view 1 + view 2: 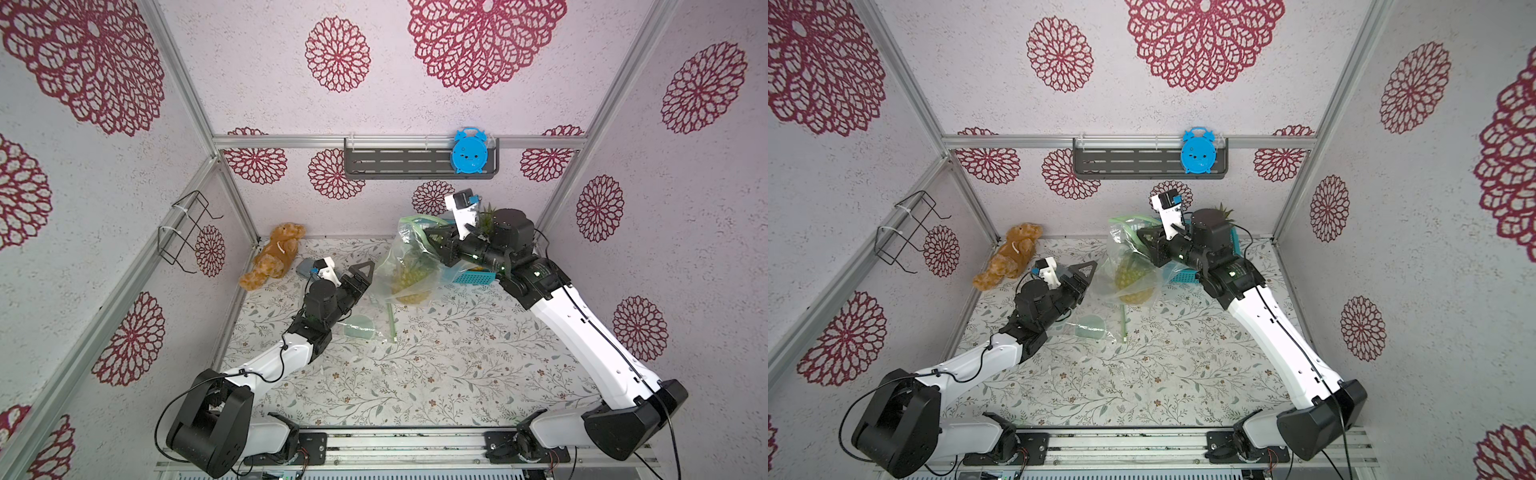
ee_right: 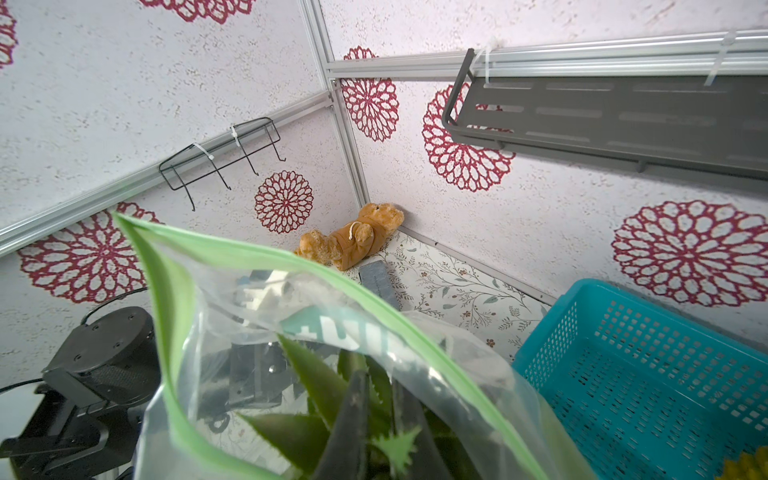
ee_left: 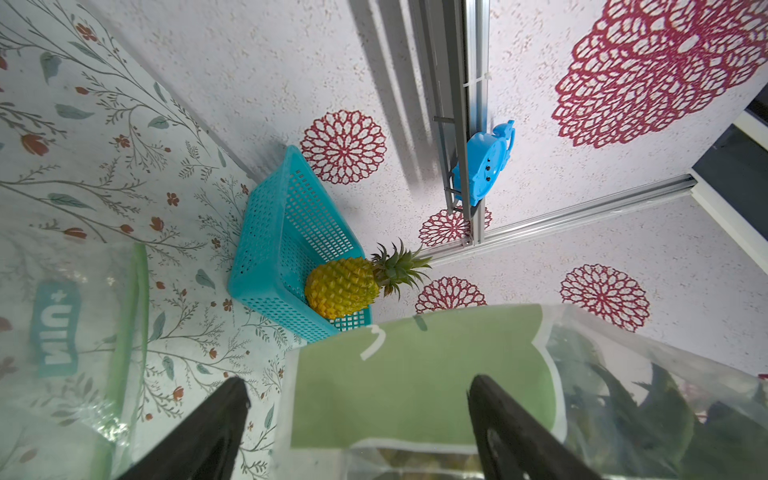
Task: Open the zip-top bag and take out the pineapple
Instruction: Pick up the pineapple from the zipper food storage bag.
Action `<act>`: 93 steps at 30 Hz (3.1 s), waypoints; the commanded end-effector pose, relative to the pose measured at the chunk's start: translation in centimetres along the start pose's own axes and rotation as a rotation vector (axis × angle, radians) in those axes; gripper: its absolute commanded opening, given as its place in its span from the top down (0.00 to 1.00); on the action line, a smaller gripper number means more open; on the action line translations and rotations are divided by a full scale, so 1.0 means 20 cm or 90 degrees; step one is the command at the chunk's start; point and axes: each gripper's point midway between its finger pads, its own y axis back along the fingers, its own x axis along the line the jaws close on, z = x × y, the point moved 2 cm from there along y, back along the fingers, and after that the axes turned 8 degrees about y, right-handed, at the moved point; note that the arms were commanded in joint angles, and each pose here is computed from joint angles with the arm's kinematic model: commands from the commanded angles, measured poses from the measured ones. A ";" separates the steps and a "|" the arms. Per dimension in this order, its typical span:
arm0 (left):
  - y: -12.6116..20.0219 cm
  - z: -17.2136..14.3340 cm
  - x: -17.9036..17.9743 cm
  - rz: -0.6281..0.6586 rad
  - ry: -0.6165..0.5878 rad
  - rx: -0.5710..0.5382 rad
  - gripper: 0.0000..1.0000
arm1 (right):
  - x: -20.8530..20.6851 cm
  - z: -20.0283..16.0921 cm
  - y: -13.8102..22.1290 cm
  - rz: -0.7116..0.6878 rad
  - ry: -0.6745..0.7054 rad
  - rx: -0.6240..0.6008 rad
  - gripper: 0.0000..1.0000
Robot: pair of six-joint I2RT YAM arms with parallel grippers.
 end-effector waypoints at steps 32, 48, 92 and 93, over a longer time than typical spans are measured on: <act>-0.02 -0.08 0.03 0.053 -0.171 0.100 1.00 | 0.03 0.22 0.19 -0.040 0.056 -0.117 1.00; 0.09 0.07 0.38 0.242 -0.329 0.090 1.00 | 0.03 0.27 0.35 -0.081 0.070 -0.166 1.00; 0.11 0.12 0.70 0.409 -0.413 0.146 1.00 | 0.10 0.63 0.69 -0.115 0.111 -0.360 1.00; 0.11 0.12 0.70 0.413 -0.415 0.145 1.00 | 0.11 0.63 0.69 -0.114 0.111 -0.361 1.00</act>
